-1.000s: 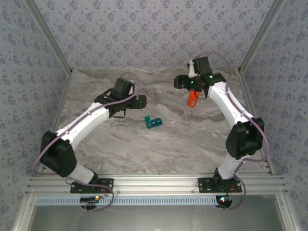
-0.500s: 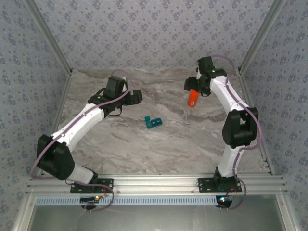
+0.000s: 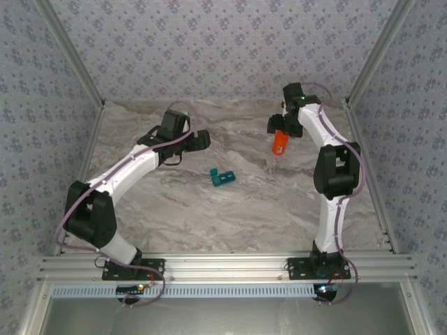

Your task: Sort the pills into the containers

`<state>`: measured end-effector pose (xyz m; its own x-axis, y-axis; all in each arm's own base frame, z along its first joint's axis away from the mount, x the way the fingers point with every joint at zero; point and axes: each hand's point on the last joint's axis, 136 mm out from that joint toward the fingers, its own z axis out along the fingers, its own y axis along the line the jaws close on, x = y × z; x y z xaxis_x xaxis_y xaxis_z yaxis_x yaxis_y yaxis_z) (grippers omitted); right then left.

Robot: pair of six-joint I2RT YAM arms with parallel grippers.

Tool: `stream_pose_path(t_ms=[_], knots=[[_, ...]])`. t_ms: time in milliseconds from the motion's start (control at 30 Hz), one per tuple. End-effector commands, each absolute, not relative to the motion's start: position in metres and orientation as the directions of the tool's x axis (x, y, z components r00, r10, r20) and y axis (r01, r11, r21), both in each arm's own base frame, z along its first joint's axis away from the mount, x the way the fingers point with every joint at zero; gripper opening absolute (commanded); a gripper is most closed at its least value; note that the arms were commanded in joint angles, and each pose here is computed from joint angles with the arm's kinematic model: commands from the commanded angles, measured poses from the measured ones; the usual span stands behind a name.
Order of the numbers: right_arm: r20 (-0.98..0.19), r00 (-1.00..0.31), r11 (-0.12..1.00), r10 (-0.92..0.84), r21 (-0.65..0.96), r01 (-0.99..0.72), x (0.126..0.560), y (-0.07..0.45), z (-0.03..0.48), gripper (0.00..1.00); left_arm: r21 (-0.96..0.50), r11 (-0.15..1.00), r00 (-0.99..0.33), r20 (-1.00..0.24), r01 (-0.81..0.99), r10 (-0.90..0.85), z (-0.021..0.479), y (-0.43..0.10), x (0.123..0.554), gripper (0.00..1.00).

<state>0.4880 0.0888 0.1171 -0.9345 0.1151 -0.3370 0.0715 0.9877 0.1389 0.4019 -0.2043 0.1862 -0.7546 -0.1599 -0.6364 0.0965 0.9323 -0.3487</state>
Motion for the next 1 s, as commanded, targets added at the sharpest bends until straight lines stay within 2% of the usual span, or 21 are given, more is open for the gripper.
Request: stream_pose_path(t_ms=[0,267,400,500,600,700,800,967], knots=[[-0.294,-0.951,0.991,0.093,0.119,0.059,0.484,0.085,0.106,0.74,-0.386,0.915,-0.739,-0.65,0.12,-0.178,0.203,-0.213,0.411,0.98],[-0.27,-0.959,0.99,0.083,0.136,0.048,0.481,0.088,0.089,0.65,-0.384,0.916,-0.767,-0.621,0.118,-0.161,0.197,-0.217,0.414,0.98],[-0.262,-0.962,0.992,0.073,0.122,0.042,0.478,0.086,0.083,0.64,-0.393,0.911,-0.77,-0.617,0.123,-0.162,0.199,-0.22,0.414,0.98],[-0.262,-0.963,0.993,0.067,0.117,0.037,0.477,0.085,0.08,0.57,-0.397,0.909,-0.774,-0.612,0.125,-0.161,0.2,-0.221,0.414,0.98],[-0.261,-0.963,0.992,0.067,0.12,0.036,0.476,0.084,0.08,0.46,-0.402,0.906,-0.781,-0.605,0.129,-0.158,0.2,-0.223,0.413,0.98],[-0.272,-0.96,0.991,0.062,0.132,0.026,0.474,0.086,0.088,0.35,-0.417,0.899,-0.785,-0.598,0.135,-0.16,0.202,-0.226,0.412,0.98],[-0.303,-0.951,0.987,0.064,0.161,0.015,0.473,0.09,0.104,0.3,-0.447,0.888,-0.777,-0.595,0.109,-0.205,0.206,-0.224,0.412,0.98],[-0.372,-0.926,0.979,0.06,0.203,-0.018,0.469,0.098,0.138,0.3,-0.422,0.9,-0.729,-0.648,0.106,-0.218,0.218,-0.213,0.413,0.98]])
